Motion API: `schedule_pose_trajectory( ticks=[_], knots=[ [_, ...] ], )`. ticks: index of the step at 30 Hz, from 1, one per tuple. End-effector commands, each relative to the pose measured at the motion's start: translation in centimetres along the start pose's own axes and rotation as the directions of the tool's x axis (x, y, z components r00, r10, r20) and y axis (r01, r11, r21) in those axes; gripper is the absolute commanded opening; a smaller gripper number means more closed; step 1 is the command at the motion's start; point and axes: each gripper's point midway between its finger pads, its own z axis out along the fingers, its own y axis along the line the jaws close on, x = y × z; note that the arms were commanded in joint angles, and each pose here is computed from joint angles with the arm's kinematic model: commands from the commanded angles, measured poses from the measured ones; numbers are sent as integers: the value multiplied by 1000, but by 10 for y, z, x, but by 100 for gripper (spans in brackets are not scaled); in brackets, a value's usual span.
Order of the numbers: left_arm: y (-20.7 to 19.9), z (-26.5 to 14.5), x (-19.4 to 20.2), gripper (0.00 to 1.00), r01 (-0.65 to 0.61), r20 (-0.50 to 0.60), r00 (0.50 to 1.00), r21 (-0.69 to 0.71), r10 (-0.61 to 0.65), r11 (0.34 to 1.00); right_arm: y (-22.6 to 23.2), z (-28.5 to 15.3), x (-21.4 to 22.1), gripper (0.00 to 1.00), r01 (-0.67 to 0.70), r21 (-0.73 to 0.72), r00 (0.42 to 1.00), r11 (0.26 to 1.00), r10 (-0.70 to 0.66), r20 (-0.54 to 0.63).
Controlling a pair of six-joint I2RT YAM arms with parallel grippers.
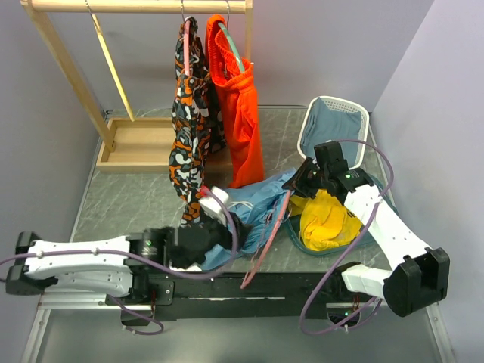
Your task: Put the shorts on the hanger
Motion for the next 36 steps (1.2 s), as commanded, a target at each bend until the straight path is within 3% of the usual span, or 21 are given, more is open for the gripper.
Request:
schedule_pose_trajectory(
  ticks=[1, 8, 12, 18, 23, 28, 32, 33, 36],
  knots=[
    [43, 6, 20, 63, 181, -154, 967, -136, -201, 974, 43, -21, -6, 0, 87, -194, 996, 977, -80, 40],
    [71, 37, 83, 57, 189, -358, 892, -258, -275, 948, 64, -41, -13, 0, 101, -283, 992, 954, -77, 95],
    [72, 48, 108, 48, 232, -385, 861, -288, -334, 929, 66, -49, -16, 0, 110, -288, 989, 951, -76, 128],
    [75, 66, 134, 42, 296, -359, 837, -337, -412, 894, 67, -50, -14, 0, 127, -310, 987, 942, -90, 130],
    [67, 83, 149, 47, 379, -329, 817, -314, -474, 871, 62, -49, -12, 0, 144, -308, 984, 940, -103, 146],
    [90, 87, 165, 43, 317, -292, 840, -421, -458, 850, 61, -52, -10, 0, 144, -325, 983, 935, -97, 156],
    [107, 73, 189, 16, 320, -275, 827, -487, -491, 813, 63, -61, -22, 0, 132, -323, 974, 937, -62, 217],
    [105, 69, 188, 4, 345, -263, 822, -476, -505, 809, 65, -64, -26, 0, 121, -325, 972, 938, -45, 232],
    [96, 54, 195, 1, 391, -254, 810, -437, -528, 810, 80, -79, -46, 0, 92, -362, 956, 928, 20, 294]
  ],
)
